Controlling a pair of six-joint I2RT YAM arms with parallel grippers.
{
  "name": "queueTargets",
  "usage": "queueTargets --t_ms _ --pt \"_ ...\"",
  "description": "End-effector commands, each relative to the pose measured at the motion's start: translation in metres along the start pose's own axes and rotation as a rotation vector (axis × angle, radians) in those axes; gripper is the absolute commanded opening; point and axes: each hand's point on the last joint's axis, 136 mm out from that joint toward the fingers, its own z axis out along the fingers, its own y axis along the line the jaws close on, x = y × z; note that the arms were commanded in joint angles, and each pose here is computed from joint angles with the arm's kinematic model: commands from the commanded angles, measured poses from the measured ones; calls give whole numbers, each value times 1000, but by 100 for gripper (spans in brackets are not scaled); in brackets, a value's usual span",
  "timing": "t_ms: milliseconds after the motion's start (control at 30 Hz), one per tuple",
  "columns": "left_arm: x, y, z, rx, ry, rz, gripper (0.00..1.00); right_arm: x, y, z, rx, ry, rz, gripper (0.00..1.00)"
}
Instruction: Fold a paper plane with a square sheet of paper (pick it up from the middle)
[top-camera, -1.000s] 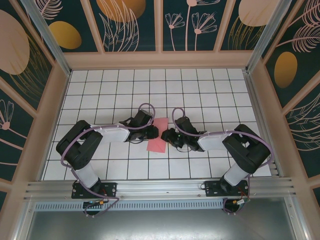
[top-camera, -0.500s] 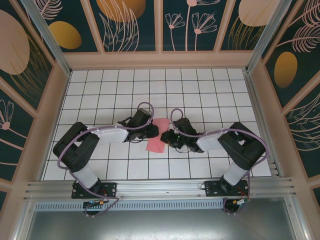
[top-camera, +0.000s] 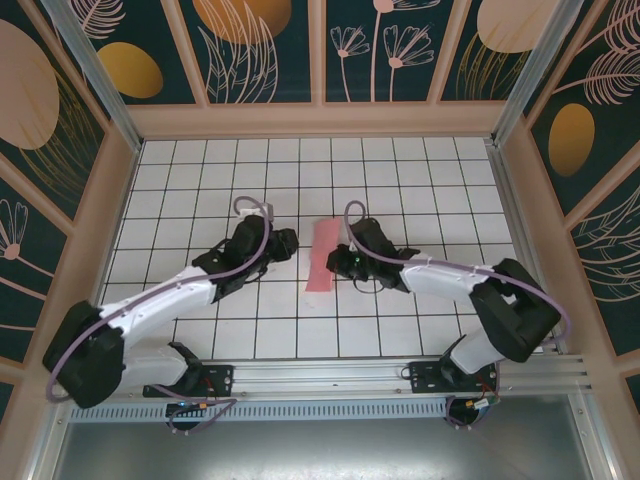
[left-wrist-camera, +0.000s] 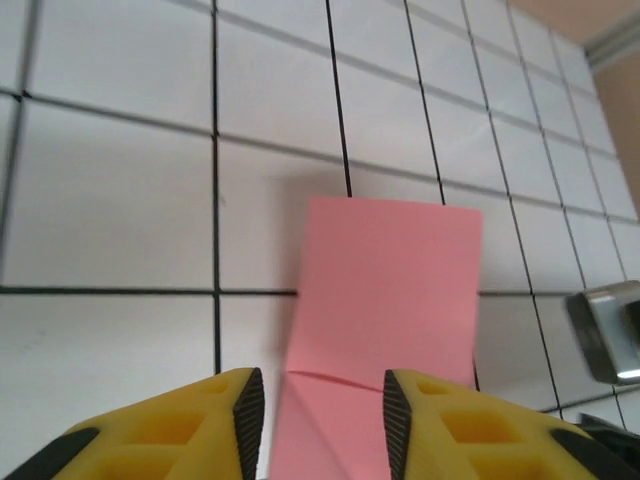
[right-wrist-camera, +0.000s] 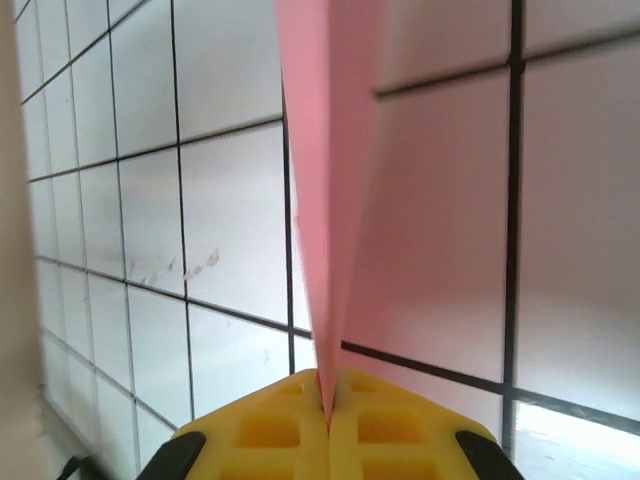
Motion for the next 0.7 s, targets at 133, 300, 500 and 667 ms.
queueTargets --t_ms 133,300,500,667 --pt "-40 40 -48 -133 -273 -104 50 -39 -58 -93 688 -85 -138 3" --pt "-51 59 -74 -170 -391 -160 57 -44 -71 -121 1083 -45 -286 3" --pt "-56 72 -95 -174 -471 -216 58 -23 -46 -50 1061 72 -423 7" --pt "-60 77 -109 -166 -519 -243 58 17 -14 39 750 209 -394 13"
